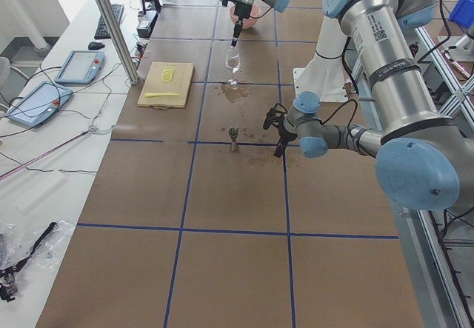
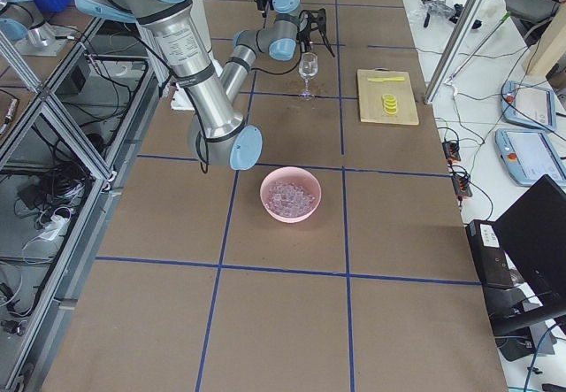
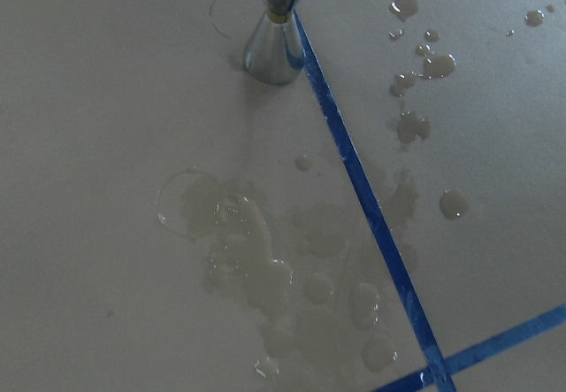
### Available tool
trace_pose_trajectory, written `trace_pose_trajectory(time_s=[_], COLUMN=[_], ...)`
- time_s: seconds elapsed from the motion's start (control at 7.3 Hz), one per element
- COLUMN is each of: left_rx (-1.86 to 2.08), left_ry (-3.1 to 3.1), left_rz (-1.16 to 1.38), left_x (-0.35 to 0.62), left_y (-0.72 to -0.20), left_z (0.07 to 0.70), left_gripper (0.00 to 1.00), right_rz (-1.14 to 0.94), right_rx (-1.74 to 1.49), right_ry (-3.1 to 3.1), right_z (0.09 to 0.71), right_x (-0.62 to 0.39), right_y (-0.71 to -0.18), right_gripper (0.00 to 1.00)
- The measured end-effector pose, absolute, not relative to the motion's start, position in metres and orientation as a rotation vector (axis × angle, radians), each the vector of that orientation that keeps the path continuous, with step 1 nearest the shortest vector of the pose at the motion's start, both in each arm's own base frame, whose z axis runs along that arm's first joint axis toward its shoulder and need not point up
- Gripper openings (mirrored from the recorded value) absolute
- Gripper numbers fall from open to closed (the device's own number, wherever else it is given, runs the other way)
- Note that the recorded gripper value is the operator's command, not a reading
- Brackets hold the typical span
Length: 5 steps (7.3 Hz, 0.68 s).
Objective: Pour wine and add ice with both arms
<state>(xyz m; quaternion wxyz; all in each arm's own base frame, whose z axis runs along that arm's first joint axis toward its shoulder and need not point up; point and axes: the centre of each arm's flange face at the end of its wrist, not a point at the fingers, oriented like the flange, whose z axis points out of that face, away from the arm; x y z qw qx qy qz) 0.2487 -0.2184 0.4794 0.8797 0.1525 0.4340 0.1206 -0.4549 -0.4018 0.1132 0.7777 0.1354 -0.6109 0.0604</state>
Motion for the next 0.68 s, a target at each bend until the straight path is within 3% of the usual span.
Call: trace_pose_trajectory(time_s=[0.55,0.68], left_rx=[0.301,0.299], left_ry=[0.898,0.898], left_rz=[0.254,0.255], left_x=[0.2439,0.2434], left_y=[-0.2193,-0.2196], left_z=[0.4615,0.4611], left_gripper=[1.00,1.00], right_rz=[0.138,0.140], right_rx=[0.277,0.274], right_ry=[-1.275,-1.270], right_z=[0.1211,0.1219], right_x=[-0.4606,-0.4606], right_y=[-0.4021,-0.4024], right_gripper=[0.00,0.20])
